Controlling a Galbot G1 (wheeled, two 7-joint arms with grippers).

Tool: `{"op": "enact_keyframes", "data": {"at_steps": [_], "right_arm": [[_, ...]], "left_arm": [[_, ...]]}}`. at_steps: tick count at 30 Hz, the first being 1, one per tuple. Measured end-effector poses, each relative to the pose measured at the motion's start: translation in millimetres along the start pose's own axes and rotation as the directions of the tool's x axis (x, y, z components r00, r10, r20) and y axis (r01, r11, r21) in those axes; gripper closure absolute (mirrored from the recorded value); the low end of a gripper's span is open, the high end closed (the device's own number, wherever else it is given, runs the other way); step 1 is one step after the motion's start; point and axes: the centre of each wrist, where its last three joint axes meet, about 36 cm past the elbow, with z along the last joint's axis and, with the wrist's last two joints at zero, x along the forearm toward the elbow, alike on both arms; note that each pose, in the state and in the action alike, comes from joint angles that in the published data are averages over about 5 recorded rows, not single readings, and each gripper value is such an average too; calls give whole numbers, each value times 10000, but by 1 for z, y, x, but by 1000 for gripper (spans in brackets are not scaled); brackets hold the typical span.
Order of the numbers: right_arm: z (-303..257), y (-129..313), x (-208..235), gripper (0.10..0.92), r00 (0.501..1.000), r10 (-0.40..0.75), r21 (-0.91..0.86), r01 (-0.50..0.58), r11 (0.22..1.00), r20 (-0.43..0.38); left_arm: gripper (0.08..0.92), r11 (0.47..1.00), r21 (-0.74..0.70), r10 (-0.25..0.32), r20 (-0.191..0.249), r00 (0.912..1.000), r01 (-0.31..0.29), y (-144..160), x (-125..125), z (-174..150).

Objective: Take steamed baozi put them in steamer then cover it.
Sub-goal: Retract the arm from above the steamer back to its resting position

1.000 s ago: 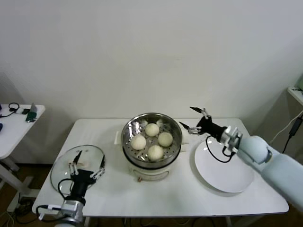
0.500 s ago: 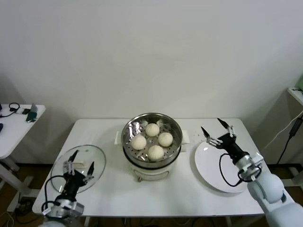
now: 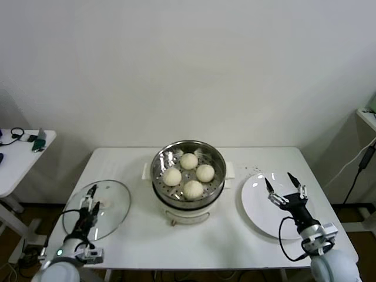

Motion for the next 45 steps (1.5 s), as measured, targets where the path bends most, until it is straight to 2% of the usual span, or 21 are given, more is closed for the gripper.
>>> {"op": "enact_keyframes", "data": {"at_steps": [9, 15, 36, 39, 45], "right_arm": [[9, 3, 11, 200, 9987, 415, -31, -416, 9991, -282], [13, 2, 18, 200, 9973, 605, 4, -605, 9982, -420], [17, -1, 29, 200, 9953, 801, 213, -791, 9966, -545], [19, 1, 29, 200, 9954, 788, 236, -776, 9967, -552], [23, 0, 31, 200, 9953, 762, 359, -741, 9966, -604]], "left_arm": [[177, 9950, -735, 653, -269, 9975, -671, -26, -24, 12], [177, 9936, -714, 848, -382, 9957, -874, -39, -35, 17], [177, 9988, -66, 489, -458, 9978, -492, -48, -73, 20], [198, 9988, 46, 489, -438, 9978, -487, -50, -77, 20], [354, 9984, 206, 533, -401, 9978, -525, -55, -82, 20]]}}
